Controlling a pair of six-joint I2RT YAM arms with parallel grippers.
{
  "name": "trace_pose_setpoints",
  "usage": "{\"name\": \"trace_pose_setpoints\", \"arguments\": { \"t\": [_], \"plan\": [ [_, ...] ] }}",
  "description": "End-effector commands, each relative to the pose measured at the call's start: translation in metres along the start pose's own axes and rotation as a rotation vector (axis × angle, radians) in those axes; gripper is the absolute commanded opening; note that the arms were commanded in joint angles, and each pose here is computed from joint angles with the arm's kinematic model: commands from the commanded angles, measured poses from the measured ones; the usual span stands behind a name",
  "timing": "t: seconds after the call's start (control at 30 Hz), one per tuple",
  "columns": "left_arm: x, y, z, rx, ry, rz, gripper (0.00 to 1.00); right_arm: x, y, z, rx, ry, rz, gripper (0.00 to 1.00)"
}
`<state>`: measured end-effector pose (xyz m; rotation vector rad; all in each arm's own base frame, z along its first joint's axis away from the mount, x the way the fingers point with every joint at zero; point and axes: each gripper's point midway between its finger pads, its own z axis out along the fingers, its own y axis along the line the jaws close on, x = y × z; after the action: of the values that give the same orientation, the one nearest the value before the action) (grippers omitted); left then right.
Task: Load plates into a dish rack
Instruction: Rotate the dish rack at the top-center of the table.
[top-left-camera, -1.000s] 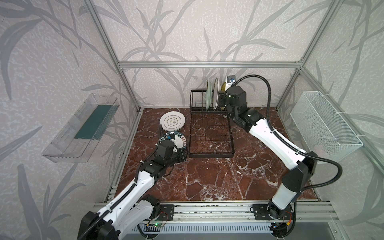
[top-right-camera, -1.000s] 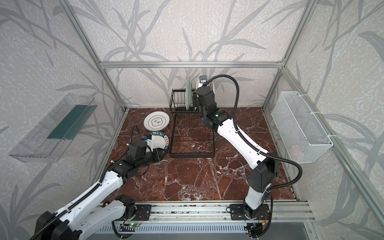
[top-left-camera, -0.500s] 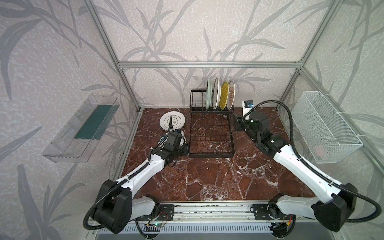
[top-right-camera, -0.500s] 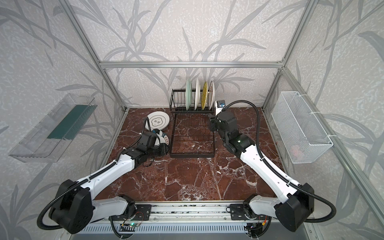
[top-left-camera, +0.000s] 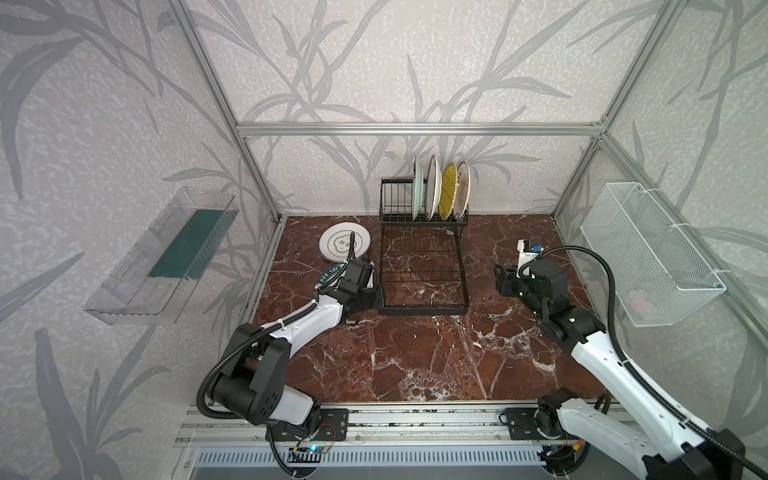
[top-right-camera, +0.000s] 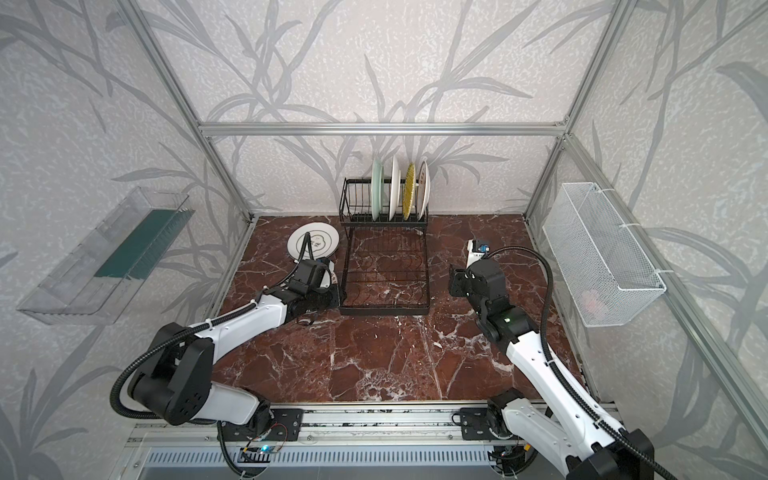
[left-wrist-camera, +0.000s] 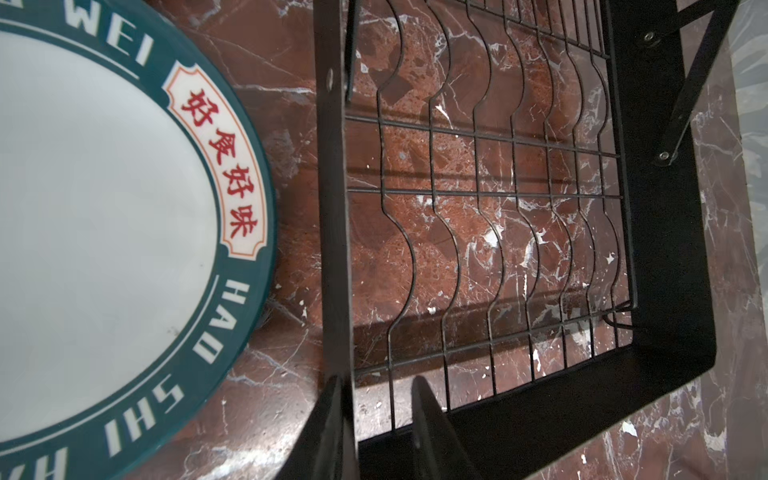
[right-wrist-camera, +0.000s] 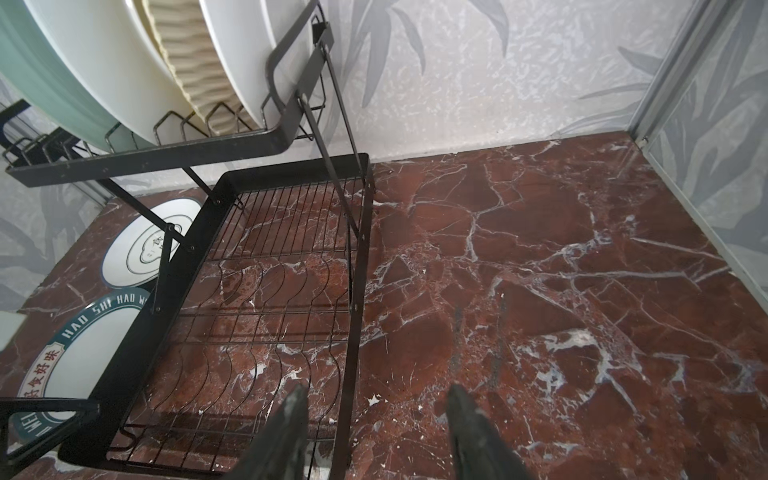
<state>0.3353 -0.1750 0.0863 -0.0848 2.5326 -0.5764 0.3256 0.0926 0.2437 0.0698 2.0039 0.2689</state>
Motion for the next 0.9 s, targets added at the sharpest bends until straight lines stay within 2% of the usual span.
{"name": "trace_pose_setpoints", "arguments": {
  "t": [0.0, 0.27, 0.53, 0.67, 0.87],
  "plan": [
    [-0.016, -0.023, 0.001, 0.089, -0.036, -0.015, 0.27, 0.0, -0.005, -0.007, -0.016, -0.006, 0.047, 0.53],
    [-0.019, -0.059, 0.013, 0.189, -0.032, -0.009, 0.26, 0.002, -0.008, -0.004, -0.022, 0.002, 0.071, 0.52],
    [-0.016, -0.086, 0.024, 0.221, -0.033, 0.01, 0.26, 0.007, -0.006, 0.0, -0.04, 0.011, 0.085, 0.51],
    [-0.021, -0.083, 0.021, 0.197, -0.054, 0.015, 0.26, 0.008, -0.005, 0.0, -0.047, 0.012, 0.086, 0.51],
    [-0.029, -0.062, -0.002, 0.067, -0.1, 0.067, 0.27, 0.01, -0.002, 0.002, -0.071, 0.016, 0.089, 0.51]
  ]
}}
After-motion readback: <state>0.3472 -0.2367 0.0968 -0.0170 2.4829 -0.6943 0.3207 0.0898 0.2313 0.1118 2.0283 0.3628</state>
